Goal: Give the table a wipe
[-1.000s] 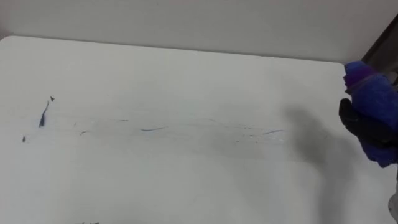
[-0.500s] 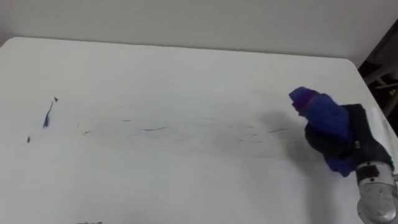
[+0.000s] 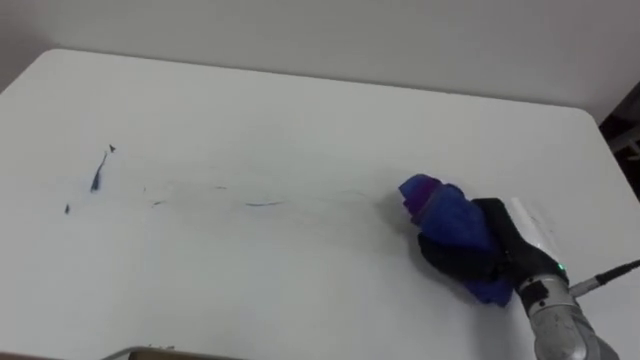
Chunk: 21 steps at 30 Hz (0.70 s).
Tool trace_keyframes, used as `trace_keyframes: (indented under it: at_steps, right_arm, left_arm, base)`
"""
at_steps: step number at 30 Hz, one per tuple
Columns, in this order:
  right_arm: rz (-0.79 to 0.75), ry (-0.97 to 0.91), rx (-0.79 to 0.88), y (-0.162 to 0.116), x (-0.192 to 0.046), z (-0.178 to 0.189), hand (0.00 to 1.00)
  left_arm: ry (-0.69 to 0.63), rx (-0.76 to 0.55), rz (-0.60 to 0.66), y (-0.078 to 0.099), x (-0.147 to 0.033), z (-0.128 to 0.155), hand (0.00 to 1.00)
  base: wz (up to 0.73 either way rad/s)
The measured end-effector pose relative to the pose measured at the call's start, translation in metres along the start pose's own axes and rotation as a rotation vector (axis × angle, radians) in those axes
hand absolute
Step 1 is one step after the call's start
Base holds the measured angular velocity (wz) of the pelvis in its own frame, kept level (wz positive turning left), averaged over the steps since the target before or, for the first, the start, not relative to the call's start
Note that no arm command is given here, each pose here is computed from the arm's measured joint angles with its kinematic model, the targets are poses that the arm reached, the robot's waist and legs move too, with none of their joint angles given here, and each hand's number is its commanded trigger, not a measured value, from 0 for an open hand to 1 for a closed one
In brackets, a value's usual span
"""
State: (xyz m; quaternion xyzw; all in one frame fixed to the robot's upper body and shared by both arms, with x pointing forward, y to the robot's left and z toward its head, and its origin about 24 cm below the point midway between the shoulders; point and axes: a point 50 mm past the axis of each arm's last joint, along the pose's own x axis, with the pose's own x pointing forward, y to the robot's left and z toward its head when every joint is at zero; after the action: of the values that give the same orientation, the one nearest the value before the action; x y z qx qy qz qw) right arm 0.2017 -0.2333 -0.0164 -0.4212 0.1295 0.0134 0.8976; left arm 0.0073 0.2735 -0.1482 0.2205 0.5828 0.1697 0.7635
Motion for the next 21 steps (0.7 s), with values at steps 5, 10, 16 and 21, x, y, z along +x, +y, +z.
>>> trace_keyframes:
  at_steps: [5, 10, 16, 21]
  right_arm:
    - [-0.052, 0.028, 0.012, -0.013, 0.000, -0.007, 0.00]
    - [-0.131, 0.067, 0.093, -0.030, -0.001, -0.017, 0.00]
    - [-0.331, 0.127, 0.227, -0.065, -0.008, -0.035, 0.00]
    - [-0.521, 0.193, 0.340, -0.093, -0.020, -0.055, 0.00]
  left_arm:
    - [0.001, -0.001, 0.010, 0.001, 0.000, -0.001, 0.00]
    - [0.008, 0.004, 0.009, 0.000, -0.001, -0.004, 0.00]
    - [0.024, -0.033, 0.034, 0.008, 0.000, -0.007, 0.00]
    - [0.047, -0.055, 0.058, 0.014, -0.001, -0.014, 0.00]
  base:
    - [0.01]
    - [0.00]
    - [-0.03]
    - [0.00]
